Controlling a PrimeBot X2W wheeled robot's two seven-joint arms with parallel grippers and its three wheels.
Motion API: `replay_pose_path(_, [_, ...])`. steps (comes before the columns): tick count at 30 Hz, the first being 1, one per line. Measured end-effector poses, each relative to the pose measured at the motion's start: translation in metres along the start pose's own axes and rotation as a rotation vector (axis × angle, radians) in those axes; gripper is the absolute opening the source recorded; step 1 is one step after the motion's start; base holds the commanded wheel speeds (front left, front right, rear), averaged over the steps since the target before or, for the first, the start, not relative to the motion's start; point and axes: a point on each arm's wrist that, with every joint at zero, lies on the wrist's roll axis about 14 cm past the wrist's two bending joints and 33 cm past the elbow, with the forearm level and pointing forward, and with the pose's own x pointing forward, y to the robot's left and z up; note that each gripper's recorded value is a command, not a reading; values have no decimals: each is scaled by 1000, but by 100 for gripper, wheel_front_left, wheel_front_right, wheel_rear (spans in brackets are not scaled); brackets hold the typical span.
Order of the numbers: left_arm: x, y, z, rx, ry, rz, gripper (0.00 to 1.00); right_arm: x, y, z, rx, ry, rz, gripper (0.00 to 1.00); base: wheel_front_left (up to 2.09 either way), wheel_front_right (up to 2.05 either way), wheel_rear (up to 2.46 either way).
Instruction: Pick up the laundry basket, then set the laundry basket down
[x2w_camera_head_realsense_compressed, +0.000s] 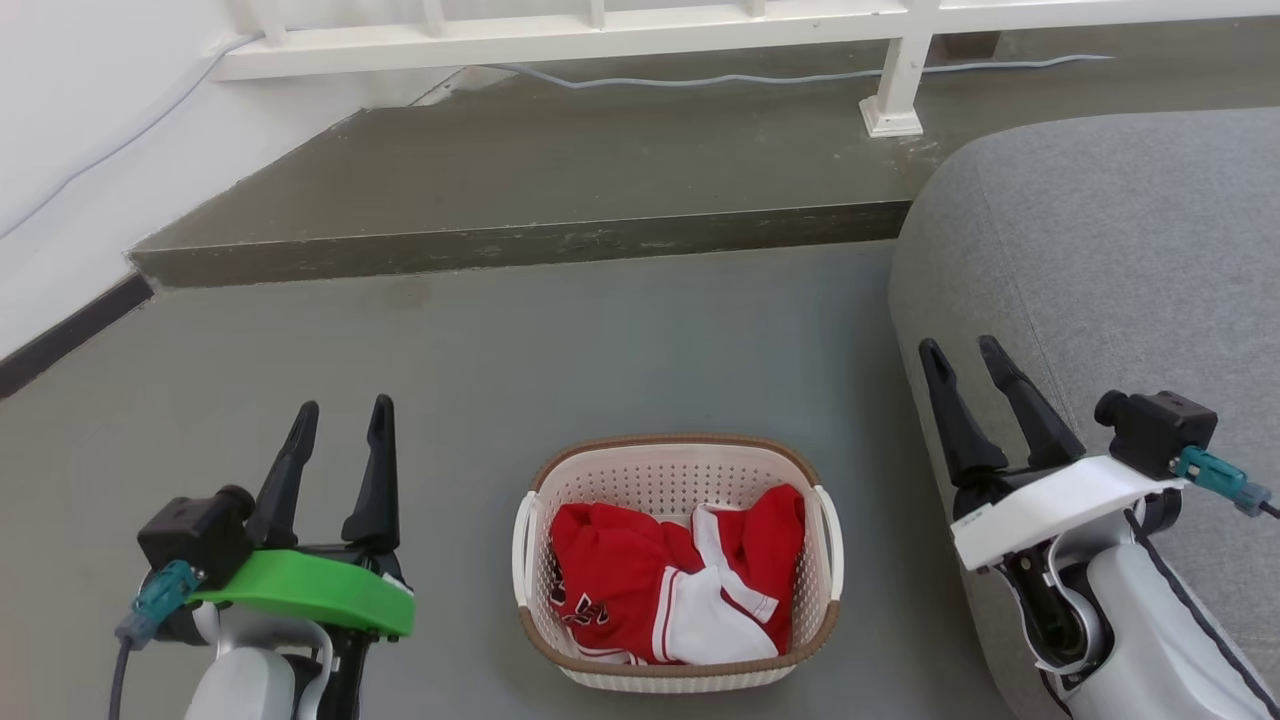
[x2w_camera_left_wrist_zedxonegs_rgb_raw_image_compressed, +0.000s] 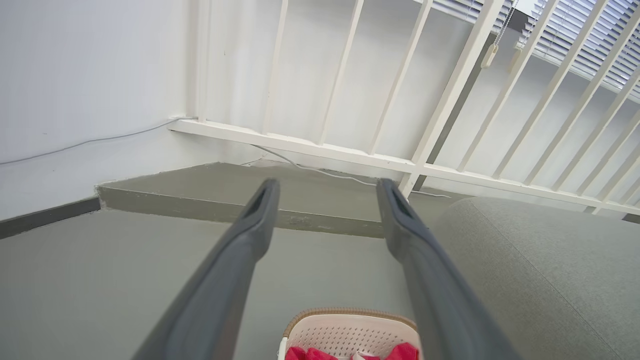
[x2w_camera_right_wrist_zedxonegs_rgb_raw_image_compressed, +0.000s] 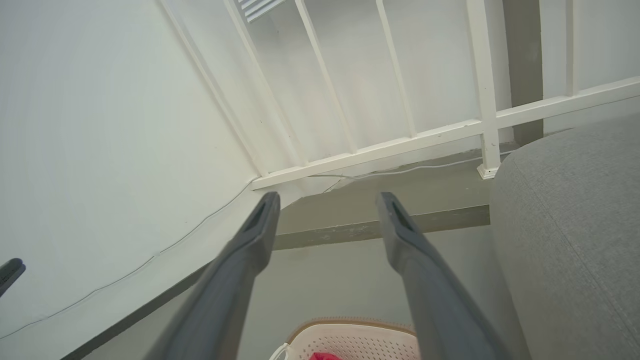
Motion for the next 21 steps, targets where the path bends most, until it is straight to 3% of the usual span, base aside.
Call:
replay_pose_path(11, [2,-11,5,105,-28,-47,100,2,9,4,-113,-23,45,100,0,0,0])
replay_pose_path(21, [2,-10,5,112,-26,-45,100,3,7,3,-117,-24,35,100,0,0,0])
